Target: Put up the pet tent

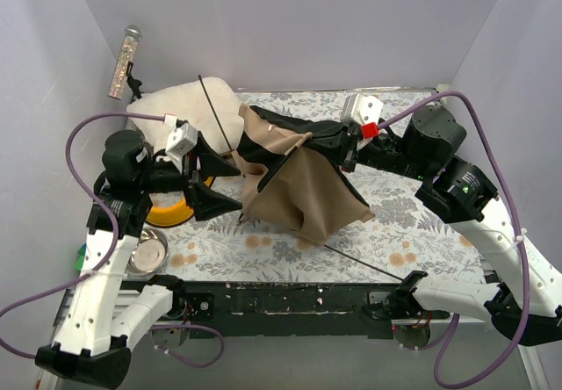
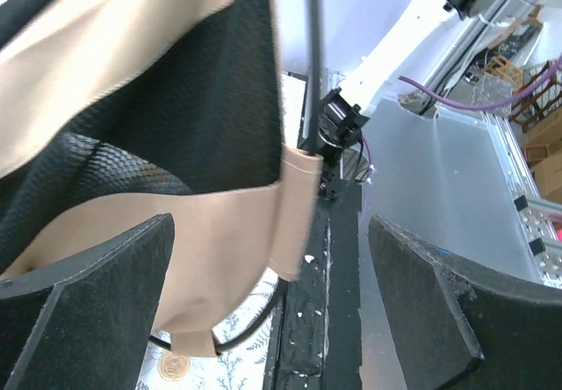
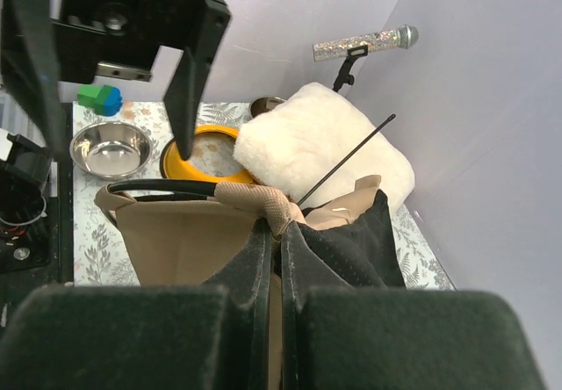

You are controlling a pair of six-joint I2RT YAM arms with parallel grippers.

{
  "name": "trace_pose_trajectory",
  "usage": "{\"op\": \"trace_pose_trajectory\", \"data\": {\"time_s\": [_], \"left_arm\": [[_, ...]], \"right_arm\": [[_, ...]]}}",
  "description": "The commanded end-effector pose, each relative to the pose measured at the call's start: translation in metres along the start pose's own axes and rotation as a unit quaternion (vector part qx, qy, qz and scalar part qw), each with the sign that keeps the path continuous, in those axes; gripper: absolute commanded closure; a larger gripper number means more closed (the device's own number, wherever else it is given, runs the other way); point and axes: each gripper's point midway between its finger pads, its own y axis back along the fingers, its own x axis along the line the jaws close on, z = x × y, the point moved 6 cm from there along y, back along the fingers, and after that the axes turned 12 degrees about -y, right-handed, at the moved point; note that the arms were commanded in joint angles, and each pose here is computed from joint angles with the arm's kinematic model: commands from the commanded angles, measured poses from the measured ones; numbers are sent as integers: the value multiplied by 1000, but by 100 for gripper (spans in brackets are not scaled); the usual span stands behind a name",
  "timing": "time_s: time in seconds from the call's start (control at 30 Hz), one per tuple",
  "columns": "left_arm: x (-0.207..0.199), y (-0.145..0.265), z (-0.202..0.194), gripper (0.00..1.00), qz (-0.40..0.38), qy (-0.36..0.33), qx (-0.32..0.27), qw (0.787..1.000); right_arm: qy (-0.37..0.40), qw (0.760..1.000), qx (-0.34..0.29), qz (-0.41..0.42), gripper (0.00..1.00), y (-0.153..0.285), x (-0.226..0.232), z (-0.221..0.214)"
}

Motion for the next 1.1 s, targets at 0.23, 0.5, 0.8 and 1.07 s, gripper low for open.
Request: {"op": "trace_pose_trajectory", "data": {"time_s": [0.23,0.5,0.8,1.07], "left_arm": [[7,-8,-32,18,15,-17,16,1000],[24,-21,-13,100,84,-11,27,996],[81,-25,19,100,271,126,1,954],[113,-43,89,100,286,234,-115,922]], "right_arm": [[54,995,-89,6,99,-13,-5,32],[83,987,-135,-1,97,-38,-18,43],[110,969,-173,-139,17,-24,-51,85],[230,933,-183,-205,13,19,-52,101]]}}
